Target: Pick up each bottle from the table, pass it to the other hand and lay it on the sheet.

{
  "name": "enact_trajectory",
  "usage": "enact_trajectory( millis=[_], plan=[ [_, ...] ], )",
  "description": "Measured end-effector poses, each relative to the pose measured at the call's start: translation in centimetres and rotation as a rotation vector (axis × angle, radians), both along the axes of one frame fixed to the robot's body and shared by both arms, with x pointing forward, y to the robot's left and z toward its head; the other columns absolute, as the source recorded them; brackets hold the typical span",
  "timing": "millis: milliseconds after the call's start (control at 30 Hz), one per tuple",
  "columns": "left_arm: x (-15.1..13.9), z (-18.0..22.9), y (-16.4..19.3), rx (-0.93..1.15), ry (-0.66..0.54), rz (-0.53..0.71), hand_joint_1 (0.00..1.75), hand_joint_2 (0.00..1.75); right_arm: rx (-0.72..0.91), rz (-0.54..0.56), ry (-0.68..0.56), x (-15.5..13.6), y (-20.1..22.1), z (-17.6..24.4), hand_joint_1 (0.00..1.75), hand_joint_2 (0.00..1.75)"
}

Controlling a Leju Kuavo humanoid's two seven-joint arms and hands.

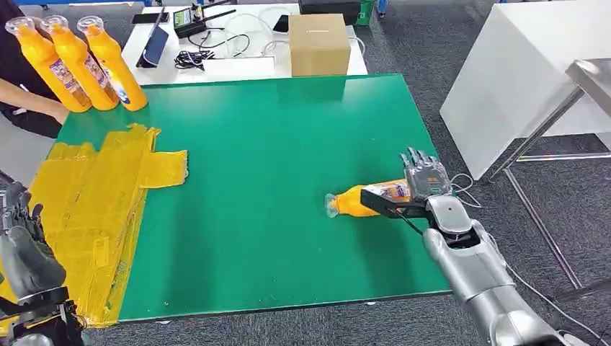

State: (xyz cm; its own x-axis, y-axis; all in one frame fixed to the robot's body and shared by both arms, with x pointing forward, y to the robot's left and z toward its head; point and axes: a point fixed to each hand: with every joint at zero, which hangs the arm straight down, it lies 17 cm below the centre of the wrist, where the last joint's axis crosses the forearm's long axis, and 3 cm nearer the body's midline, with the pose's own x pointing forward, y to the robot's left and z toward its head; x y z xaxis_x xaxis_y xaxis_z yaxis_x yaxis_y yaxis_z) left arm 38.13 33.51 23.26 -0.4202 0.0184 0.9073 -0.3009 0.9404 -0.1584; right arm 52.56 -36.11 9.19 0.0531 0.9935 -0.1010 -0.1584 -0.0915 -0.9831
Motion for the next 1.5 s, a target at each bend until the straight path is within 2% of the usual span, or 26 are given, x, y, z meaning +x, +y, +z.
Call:
enact_trajectory(
  millis=[333, 867, 1167, 1200, 1233, 1500],
  plan=[
    [0.0, -0.4, 0.4, -0.029, 0.002, 0.001, 0.00, 0.00, -0.031, 0.020, 0.053, 1.2, 0.4, -0.8, 0.00, 1.75],
    [0.7, -0.9, 1.3, -0.050, 0.004, 0.005, 0.00, 0.00, -0.047, 0.052, 0.292, 0.1, 0.9, -7.7, 0.00, 1.75],
    [1.1, -1.2, 1.5, -0.050, 0.012, 0.006, 0.00, 0.00, -0.064, 0.040, 0.325, 0.4, 0.5, -8.5, 0.00, 1.75],
    [1.1, -1.3, 1.5, -0.050, 0.013, 0.006, 0.00, 0.00, -0.067, 0.039, 0.329, 0.3, 0.4, -8.5, 1.10, 1.75],
    [1.2, -1.3, 1.5, -0.050, 0.014, 0.006, 0.00, 0.00, -0.070, 0.035, 0.337, 0.3, 0.3, -8.8, 1.75, 1.75],
    [2.6, -0.4, 1.6, -0.062, -0.001, 0.000, 0.00, 0.00, -0.098, -0.008, 0.414, -0.1, -1.4, -10.2, 1.75, 1.75]
  ],
)
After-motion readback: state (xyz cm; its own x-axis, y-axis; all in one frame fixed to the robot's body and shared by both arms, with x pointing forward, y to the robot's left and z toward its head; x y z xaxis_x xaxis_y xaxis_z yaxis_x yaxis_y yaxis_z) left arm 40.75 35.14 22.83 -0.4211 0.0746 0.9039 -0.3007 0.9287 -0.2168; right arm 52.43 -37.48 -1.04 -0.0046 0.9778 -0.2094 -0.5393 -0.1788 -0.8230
